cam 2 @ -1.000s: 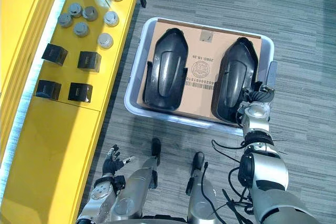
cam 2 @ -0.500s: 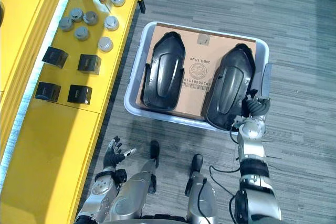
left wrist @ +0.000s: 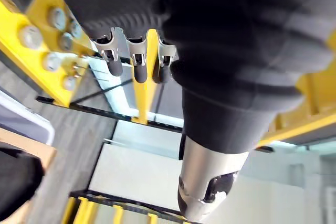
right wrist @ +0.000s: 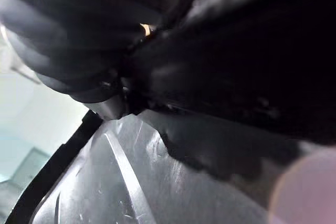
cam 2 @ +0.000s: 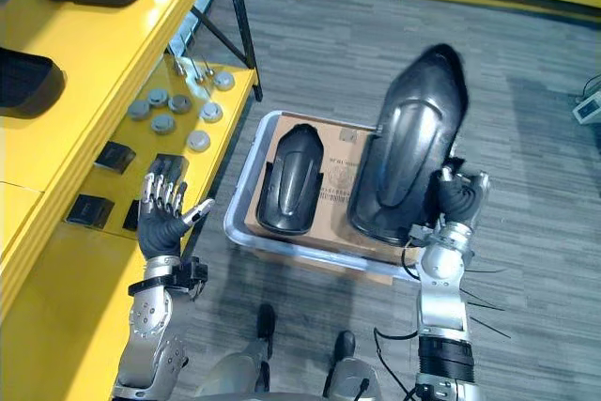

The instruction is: Walk over and take plastic housings, then place them on the shelf

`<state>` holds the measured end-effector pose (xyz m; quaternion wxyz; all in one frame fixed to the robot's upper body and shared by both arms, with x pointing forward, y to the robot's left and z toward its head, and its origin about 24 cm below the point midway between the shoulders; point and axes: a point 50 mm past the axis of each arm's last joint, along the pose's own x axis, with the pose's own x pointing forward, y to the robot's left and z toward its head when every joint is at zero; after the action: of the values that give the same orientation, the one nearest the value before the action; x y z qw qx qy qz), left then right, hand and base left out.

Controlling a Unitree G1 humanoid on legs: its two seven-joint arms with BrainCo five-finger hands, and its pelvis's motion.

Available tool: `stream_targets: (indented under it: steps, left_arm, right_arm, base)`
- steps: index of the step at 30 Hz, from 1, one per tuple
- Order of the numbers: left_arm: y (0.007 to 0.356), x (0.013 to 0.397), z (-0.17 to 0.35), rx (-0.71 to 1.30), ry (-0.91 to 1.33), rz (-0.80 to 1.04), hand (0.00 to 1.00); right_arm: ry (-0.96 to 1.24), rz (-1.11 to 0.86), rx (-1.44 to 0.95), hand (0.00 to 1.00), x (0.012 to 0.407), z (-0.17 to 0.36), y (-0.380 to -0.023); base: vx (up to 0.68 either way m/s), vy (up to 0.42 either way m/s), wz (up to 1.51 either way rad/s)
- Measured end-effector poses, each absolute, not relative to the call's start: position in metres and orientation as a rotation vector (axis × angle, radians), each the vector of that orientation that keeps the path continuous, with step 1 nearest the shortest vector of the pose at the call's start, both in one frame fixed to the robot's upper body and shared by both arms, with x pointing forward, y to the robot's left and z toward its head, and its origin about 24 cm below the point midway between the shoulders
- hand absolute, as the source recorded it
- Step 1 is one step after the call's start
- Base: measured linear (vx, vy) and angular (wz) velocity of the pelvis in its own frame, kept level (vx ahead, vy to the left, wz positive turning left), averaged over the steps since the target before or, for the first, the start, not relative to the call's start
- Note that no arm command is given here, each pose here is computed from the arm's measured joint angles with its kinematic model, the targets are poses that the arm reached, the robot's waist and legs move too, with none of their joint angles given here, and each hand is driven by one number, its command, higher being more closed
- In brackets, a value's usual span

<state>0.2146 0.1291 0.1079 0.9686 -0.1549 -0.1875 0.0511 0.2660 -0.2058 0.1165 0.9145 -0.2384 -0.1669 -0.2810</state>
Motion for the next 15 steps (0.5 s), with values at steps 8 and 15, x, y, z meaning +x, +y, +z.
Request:
stream_targets:
  steps: [8, 15]
  left_arm:
    - [0.084, 0.229, 0.115, -0.299, -0.372, -0.075, 0.0]
    - [0.059, 0.237, 0.1, -0.279, -0.264, -0.154, 0.0]
  right_arm:
    - [-0.457, -0.443, -0.43, 1.0, 0.265, 0.134, -0.155]
    - [-0.522, -0.331, -0.406, 1.0, 0.263, 0.142, -0.119]
  base:
    - [-0.03, 0.001, -0.09]
    - [0.0, 0.0, -0.02]
